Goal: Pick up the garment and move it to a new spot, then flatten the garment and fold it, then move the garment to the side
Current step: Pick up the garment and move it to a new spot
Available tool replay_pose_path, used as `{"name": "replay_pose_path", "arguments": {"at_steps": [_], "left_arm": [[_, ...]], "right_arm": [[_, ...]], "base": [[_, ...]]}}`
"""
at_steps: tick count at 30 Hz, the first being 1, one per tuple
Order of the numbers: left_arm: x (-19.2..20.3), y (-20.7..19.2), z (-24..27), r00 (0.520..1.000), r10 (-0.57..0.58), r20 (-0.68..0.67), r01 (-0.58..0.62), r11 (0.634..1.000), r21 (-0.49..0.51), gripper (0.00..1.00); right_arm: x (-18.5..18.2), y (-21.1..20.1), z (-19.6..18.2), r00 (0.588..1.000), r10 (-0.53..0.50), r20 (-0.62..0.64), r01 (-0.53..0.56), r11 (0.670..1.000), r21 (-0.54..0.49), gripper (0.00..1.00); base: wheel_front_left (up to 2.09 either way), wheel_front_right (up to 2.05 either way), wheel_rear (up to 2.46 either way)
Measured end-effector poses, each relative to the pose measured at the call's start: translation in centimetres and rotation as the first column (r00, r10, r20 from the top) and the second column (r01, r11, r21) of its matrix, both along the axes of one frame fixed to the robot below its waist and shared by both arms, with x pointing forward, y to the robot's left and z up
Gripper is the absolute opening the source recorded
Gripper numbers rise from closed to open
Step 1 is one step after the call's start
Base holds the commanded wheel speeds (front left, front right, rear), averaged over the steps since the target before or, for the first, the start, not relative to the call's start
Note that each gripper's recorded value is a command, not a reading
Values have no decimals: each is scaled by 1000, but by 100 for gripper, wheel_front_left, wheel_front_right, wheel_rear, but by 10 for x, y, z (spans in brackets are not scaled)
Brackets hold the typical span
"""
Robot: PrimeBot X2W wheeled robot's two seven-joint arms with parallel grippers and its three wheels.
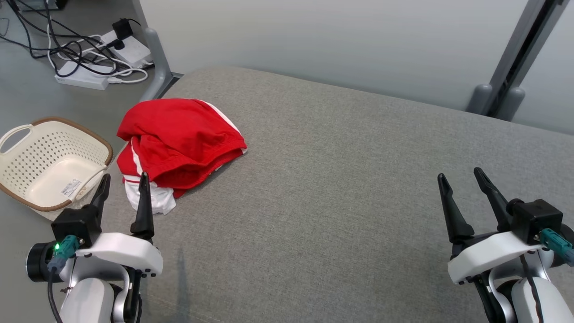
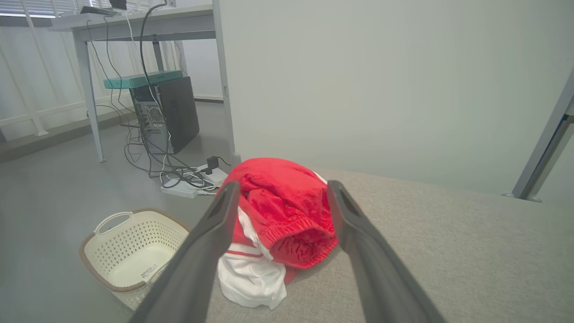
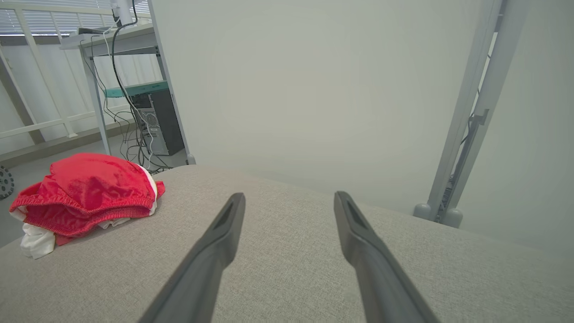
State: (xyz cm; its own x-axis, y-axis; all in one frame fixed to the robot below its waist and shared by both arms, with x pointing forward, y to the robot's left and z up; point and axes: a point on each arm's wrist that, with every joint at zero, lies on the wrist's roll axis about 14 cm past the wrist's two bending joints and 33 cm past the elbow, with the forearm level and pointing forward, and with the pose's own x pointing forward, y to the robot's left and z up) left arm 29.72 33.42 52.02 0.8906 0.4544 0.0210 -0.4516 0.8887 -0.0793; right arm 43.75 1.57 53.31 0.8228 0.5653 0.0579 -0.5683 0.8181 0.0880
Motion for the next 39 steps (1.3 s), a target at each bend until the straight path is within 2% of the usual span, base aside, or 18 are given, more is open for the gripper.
{"name": "replay_pose_path", "arguments": {"at_steps": [5, 11, 22, 24, 25, 26, 34, 39], "left_arm": [[25, 4, -12, 998, -22, -54, 20, 999, -29, 100], [47, 14, -67, 975, -30, -220, 1, 992, -129, 100], [80, 25, -125, 925, -29, -379, -40, 984, -172, 100], [82, 28, -129, 921, -26, -389, -46, 983, -175, 97], [83, 29, -129, 920, -25, -391, -48, 983, -175, 35], [83, 29, -130, 919, -29, -394, -47, 983, -180, 0], [89, 43, -102, 941, -15, -338, -20, 995, -98, 0], [109, 55, -31, 988, -12, -156, 17, 999, 29, 0]], "right_arm": [[8, -9, -6, 1000, -20, -14, 20, 1000, -3, 100], [21, -29, -22, 996, -67, -50, 66, 998, -18, 100], [39, -66, -57, 981, -152, -120, 147, 988, -56, 100], [40, -69, -60, 980, -158, -123, 152, 987, -60, 100], [40, -69, -60, 979, -159, -125, 153, 986, -60, 100], [40, -69, -61, 979, -158, -127, 151, 987, -61, 100], [38, -66, -53, 981, -155, -115, 150, 987, -53, 100], [34, -68, -41, 982, -165, -88, 162, 986, -39, 100]], "base": [[0, 0, 0], [0, 0, 0], [0, 0, 0], [0, 0, 0], [0, 0, 0], [0, 0, 0], [0, 0, 0], [0, 0, 0]]}}
